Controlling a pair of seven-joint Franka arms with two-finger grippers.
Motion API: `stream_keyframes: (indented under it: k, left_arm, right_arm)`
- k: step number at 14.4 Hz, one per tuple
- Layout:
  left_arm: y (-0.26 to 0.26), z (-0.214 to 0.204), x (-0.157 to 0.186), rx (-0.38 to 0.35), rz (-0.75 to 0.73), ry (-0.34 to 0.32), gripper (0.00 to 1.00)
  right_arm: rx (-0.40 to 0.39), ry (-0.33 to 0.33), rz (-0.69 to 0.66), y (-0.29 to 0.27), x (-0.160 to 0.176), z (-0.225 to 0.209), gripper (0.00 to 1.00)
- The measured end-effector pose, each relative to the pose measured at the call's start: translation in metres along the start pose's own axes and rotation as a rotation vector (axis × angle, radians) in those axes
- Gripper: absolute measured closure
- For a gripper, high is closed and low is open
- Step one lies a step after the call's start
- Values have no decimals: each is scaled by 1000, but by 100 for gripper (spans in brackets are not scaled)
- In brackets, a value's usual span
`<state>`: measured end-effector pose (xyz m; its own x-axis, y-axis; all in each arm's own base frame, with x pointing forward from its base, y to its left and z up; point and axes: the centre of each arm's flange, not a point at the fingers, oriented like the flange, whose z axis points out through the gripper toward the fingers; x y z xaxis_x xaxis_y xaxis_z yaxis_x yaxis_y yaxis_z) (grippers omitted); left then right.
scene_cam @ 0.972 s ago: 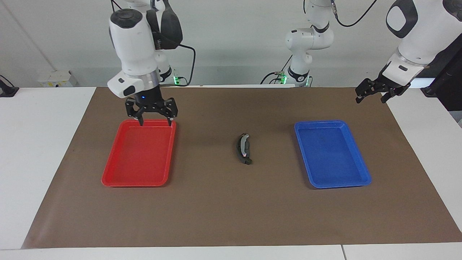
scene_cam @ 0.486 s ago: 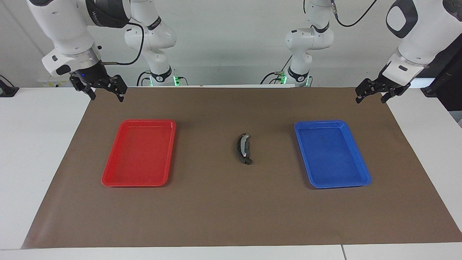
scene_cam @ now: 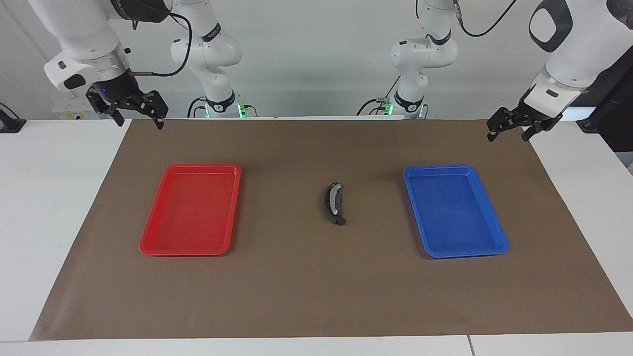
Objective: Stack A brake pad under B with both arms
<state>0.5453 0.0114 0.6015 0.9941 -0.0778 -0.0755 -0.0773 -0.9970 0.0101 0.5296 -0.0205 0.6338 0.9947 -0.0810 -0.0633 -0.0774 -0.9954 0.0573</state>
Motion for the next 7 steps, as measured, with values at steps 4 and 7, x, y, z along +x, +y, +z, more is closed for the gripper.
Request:
stream_keyframes:
  k: [4, 7]
  left_arm:
    - [0, 0, 0, 0, 0, 0, 0]
    - [0, 0, 0, 0, 0, 0, 0]
  right_arm:
    - [14, -4, -10, -7, 1, 2, 0]
    - [37, -7, -18, -12, 0, 2, 0]
